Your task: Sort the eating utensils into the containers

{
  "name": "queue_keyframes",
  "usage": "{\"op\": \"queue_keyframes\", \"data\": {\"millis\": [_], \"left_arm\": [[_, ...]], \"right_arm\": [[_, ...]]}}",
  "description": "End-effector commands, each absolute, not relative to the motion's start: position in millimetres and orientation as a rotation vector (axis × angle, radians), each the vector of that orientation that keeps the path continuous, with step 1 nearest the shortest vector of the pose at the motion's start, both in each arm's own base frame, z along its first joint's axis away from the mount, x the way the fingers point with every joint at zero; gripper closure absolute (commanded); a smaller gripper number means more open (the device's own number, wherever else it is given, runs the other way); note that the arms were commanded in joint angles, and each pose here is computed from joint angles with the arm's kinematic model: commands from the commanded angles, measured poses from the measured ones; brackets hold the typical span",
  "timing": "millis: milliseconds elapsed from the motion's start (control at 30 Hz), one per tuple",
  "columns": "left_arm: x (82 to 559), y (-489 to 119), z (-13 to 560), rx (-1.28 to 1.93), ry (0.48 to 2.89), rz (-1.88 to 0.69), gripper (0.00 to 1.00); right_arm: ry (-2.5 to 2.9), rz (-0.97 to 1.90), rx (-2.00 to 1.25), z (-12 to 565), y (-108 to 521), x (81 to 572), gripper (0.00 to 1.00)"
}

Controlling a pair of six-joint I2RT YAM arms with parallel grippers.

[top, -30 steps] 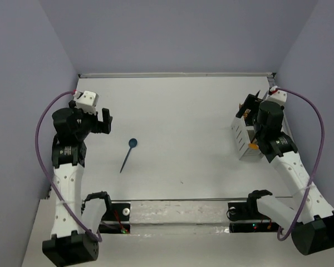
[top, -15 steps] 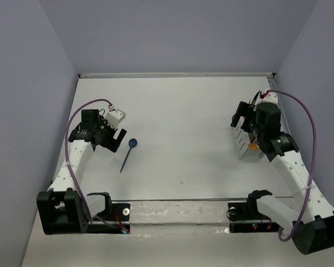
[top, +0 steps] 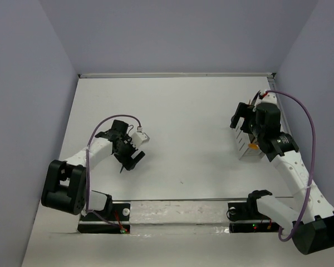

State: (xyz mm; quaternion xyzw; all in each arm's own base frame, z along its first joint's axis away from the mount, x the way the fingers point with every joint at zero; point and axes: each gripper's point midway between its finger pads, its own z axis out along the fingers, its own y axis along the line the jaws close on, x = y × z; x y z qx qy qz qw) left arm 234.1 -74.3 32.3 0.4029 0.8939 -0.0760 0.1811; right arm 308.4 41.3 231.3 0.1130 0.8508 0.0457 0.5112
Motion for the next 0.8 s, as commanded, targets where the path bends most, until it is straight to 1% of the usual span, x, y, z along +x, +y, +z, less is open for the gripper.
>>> {"op": "queue_keyframes", "data": {"millis": [0,67,133,200,233,300,333,367,433,567,667,733,767], "left_arm": [[229,-56,18,1.148,2.564,-0.033,0.02],[236,-51,17,1.122,2.553,0.026,0.04],[240,-49,14,1.116,2.566,0.047,0.12],[242,-52,7,1.118,2.588,0.028,0.28],[242,-53,5,1.130,2.598,0.020,0.44],[242,-54,-3,1.154,2.612,0.012,0.58],[245,-54,-5,1.153,2.609,0.010,0.71],[243,-55,-10,1.161,2.624,-0.004,0.79],[243,-60,-13,1.159,2.631,-0.039,1.00],[255,-68,-15,1.110,2.589,-0.064,1.00],[282,-72,5,0.988,2.482,-0.012,1.00],[302,-79,44,0.863,2.348,-0.004,1.00],[316,-84,83,0.780,2.211,-0.007,1.00]], "right_arm": [[2.033,0.125,0.257,240,43,310,0.00],[2.035,0.129,0.257,239,44,310,0.00],[2.039,0.127,0.257,237,44,310,0.00],[2.038,0.129,0.256,237,44,310,0.00],[2.037,0.135,0.251,238,45,310,0.00],[2.033,0.142,0.242,240,46,309,0.00],[2.033,0.149,0.238,241,47,309,0.00],[2.029,0.150,0.234,242,48,309,0.00],[2.017,0.172,0.225,247,50,308,0.00],[1.982,0.222,0.208,259,56,302,0.00],[1.952,0.264,0.176,271,61,297,0.00],[1.930,0.298,0.139,280,66,293,0.00],[1.911,0.359,0.078,287,77,289,0.00]]}}
